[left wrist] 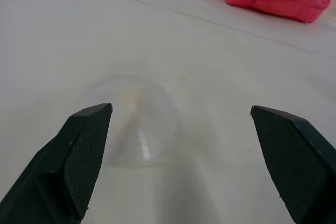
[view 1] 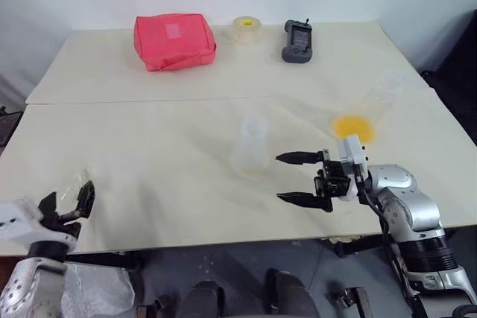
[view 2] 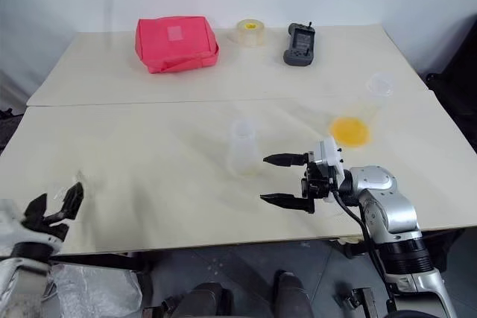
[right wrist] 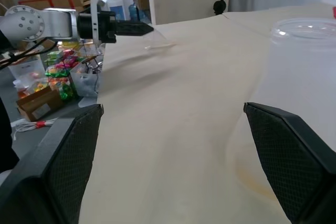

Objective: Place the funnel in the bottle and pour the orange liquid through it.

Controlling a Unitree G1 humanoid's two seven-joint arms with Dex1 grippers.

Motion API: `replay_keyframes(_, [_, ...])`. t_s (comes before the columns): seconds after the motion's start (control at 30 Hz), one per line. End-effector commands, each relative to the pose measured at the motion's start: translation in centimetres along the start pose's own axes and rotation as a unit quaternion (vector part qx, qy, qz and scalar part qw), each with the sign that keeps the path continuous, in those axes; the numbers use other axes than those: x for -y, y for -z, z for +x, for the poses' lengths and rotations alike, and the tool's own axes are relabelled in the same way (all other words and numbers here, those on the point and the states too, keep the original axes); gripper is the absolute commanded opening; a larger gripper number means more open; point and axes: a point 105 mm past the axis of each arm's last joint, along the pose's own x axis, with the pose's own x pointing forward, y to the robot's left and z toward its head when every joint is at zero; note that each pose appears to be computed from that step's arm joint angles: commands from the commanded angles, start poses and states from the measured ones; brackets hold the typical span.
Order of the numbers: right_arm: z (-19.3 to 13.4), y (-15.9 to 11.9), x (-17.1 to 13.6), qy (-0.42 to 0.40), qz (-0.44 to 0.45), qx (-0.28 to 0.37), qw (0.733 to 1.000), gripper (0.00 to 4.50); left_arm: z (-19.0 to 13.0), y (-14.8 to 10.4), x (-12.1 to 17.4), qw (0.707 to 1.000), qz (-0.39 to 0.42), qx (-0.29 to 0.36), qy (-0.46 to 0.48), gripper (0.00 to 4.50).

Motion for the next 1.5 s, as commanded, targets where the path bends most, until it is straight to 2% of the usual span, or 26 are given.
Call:
replay_keyframes(0.03, [-0.4,-1.3,-0.1,0.017,-0.03,0.002,0.999,4.5,1.1,-0.2,-0.5,1.0,0.017,-0.001,-0.006,4.49])
replay_keyframes(0.1, [-0.5,-1.5,-0.3,0.022,-0.033,-0.001,0.999,4.5,1.7,-0.2,-0.6,1.0,0.014,0.0,-0.006,4.49])
replay_keyframes(0.2, [-0.7,-1.7,-0.4,0.033,-0.035,-0.004,0.999,4.5,2.0,-0.1,-1.8,0.999,0.006,-0.009,-0.036,3.88])
replay_keyframes(0.6, [-0.8,-2.3,-0.7,0.042,-0.04,-0.01,0.998,4.5,0.9,-1.5,-1.8,1.0,-0.012,-0.027,-0.011,0.14])
replay_keyframes(0.83, [-0.6,-2.8,-0.6,0.05,-0.045,-0.008,0.998,4.5,0.3,-3.8,-2.0,0.999,0.013,-0.025,0.018,0.07])
replay_keyframes(0.93, [-0.5,-3.1,-0.4,0.059,-0.05,-0.006,0.997,4.5,1.0,-5.1,-0.5,0.997,0.035,-0.017,0.07,0.07])
replay_keyframes(1.07, [-0.6,-3.8,0.0,0.074,-0.059,0.001,0.996,4.5,2.4,-7.1,3.0,0.981,0.072,0.007,0.179,0.07])
replay_keyframes(1.2, [-0.7,-4.6,0.2,0.086,-0.069,0.001,0.994,4.5,4.1,-8.5,7.4,0.947,0.114,0.001,0.301,0.07])
replay_keyframes(1.37, [-1.0,-5.4,-0.1,0.119,-0.079,0.008,0.99,4.5,5.9,-10.0,13.0,0.879,0.167,-0.006,0.447,0.07])
replay_keyframes(1.5, [-1.1,-5.6,-0.8,0.141,-0.077,0.01,0.987,4.5,6.4,-10.4,15.9,0.827,0.191,-0.009,0.529,0.07])
